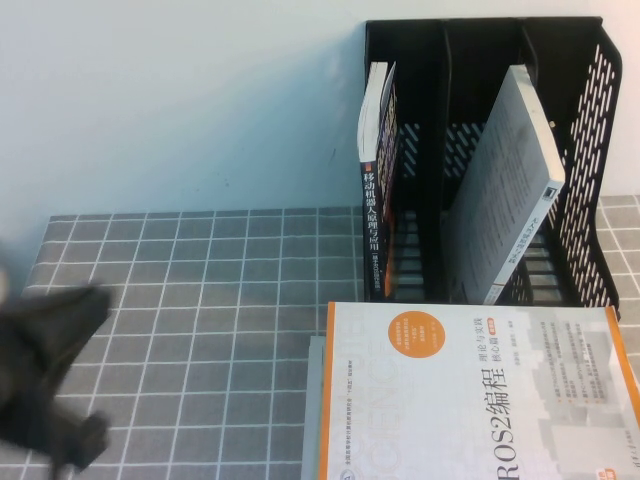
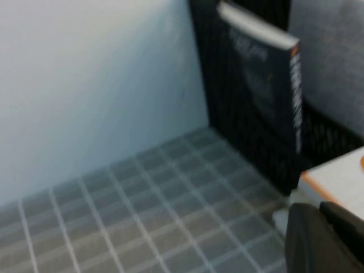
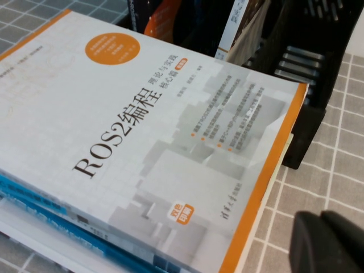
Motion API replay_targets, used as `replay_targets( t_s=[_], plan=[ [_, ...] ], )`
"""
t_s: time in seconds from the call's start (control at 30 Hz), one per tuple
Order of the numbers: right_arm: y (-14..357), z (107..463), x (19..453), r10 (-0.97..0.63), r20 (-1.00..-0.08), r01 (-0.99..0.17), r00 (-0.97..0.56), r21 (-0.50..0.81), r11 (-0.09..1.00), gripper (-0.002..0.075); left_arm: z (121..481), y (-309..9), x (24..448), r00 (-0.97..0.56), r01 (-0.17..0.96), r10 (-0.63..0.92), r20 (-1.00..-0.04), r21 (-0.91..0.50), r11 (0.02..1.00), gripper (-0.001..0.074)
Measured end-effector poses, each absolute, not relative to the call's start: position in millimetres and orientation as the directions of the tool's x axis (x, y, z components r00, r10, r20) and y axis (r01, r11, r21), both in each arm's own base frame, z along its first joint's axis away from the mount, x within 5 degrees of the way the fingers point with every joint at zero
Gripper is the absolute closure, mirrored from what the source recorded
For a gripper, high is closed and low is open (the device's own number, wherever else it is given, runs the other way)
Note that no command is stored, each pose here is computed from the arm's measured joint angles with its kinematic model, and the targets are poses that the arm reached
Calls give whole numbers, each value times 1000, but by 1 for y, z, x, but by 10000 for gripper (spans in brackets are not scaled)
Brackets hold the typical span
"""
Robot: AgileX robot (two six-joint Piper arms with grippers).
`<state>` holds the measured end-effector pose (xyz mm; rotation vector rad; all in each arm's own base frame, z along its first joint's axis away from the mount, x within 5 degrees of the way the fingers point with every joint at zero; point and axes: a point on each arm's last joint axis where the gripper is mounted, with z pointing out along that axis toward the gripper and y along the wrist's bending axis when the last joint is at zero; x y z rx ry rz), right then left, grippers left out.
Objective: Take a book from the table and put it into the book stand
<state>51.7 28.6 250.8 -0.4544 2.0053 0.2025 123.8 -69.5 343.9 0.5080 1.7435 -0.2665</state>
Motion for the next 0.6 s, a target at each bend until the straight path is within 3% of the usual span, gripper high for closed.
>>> replay_targets(
  t_s=[0.1, 0.27, 0.6],
  plan=[
    [29, 251, 52, -221, -887, -403, -404, -45, 914, 729, 313, -42, 102, -332, 346, 99, -938, -24, 938, 737],
    [30, 251, 52, -215, -889, -404, -404, -37, 914, 729, 259, -17, 74, -434, 147, -97, -896, -177, 973, 737],
    [30, 251, 51, -212, -890, -405, -405, -34, 914, 729, 187, -1, 52, -256, -60, -346, -903, -342, 938, 737]
  ],
)
